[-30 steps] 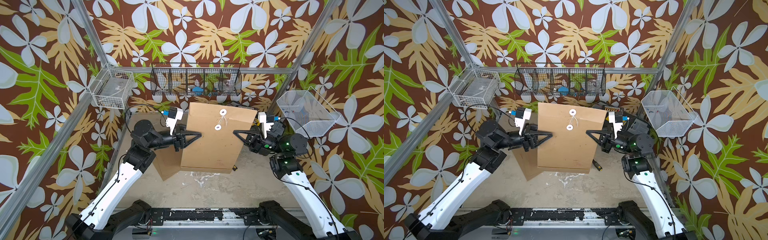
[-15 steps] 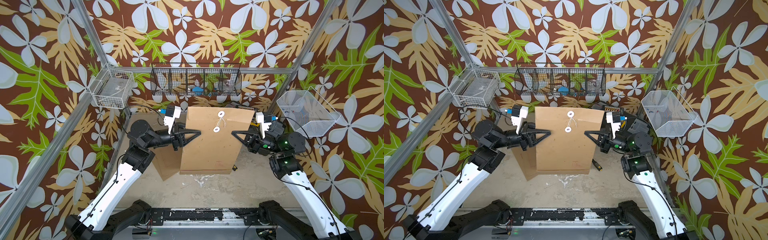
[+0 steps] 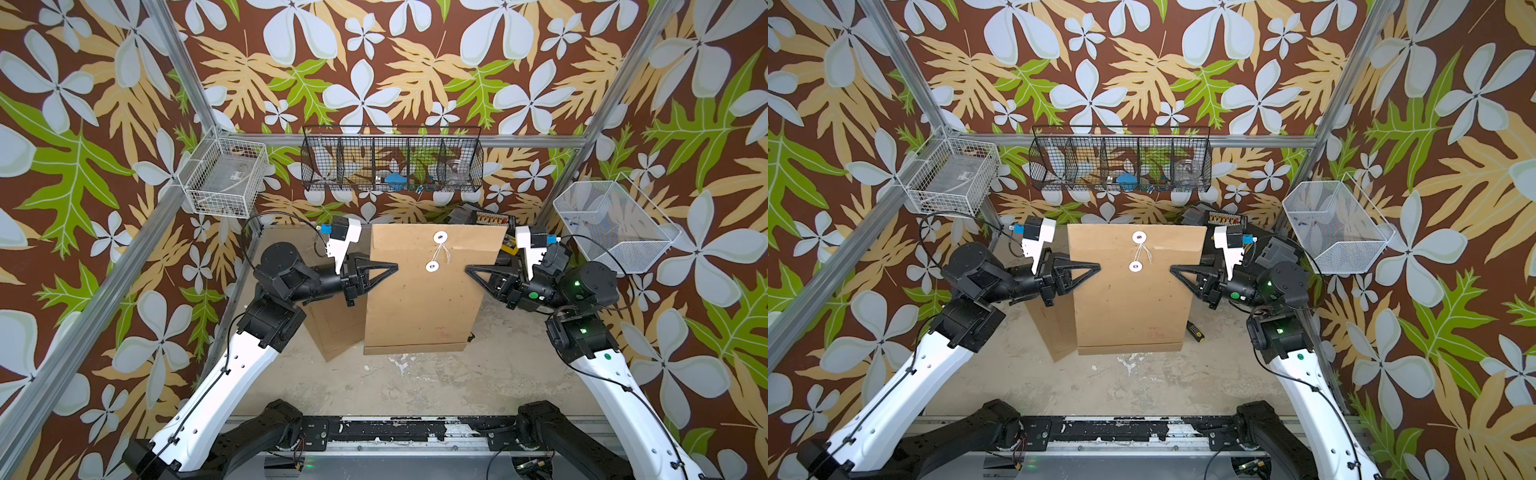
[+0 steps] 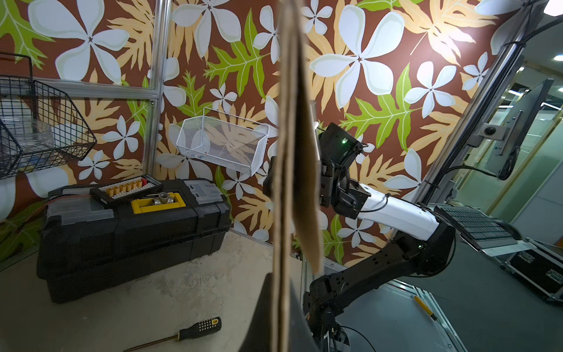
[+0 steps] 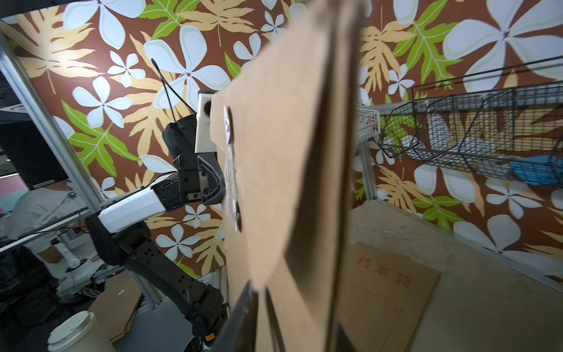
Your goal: Open the file bag
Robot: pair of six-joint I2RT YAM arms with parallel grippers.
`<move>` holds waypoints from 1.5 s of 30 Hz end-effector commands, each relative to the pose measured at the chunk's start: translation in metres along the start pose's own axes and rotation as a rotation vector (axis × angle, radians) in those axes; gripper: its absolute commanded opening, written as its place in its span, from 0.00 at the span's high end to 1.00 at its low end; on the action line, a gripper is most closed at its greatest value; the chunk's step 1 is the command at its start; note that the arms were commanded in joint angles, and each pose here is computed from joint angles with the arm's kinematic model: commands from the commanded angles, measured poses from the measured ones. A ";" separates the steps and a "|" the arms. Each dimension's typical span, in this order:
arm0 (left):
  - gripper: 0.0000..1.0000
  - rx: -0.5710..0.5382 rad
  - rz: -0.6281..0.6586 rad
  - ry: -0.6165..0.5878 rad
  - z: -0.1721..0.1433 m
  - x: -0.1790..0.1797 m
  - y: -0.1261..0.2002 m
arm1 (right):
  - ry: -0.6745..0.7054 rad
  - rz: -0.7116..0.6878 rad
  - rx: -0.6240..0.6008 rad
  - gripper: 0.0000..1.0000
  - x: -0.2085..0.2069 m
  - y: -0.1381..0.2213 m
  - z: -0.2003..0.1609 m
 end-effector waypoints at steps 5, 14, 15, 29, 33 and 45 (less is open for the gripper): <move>1.00 0.055 0.176 -0.053 -0.014 0.029 0.003 | 0.085 -0.320 -0.111 0.35 -0.040 0.016 0.014; 1.00 0.193 0.316 -0.035 -0.041 0.073 -0.005 | -0.013 -0.292 -0.064 0.37 -0.052 -0.001 0.003; 1.00 0.204 0.347 -0.038 -0.043 0.078 -0.003 | -0.025 -0.282 -0.049 0.37 -0.052 -0.006 -0.001; 1.00 0.340 0.545 -0.122 -0.060 0.081 0.000 | -0.282 -0.144 -0.025 0.31 -0.065 -0.039 -0.040; 1.00 0.336 0.525 -0.124 -0.058 0.075 -0.001 | -0.305 -0.110 -0.034 0.29 -0.064 -0.042 -0.043; 1.00 0.349 0.470 -0.135 -0.060 0.061 -0.014 | -0.374 -0.124 -0.003 0.34 -0.083 -0.064 -0.050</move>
Point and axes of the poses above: each gripper's point midway between its finger pads, its own y axis back along the fingers, its own x axis along the line the jaws close on, z = x × y, the point moved 1 cm from there along y, back along the fingers, and after that the axes turned 15 degrees about -y, right-handed, at the moved point
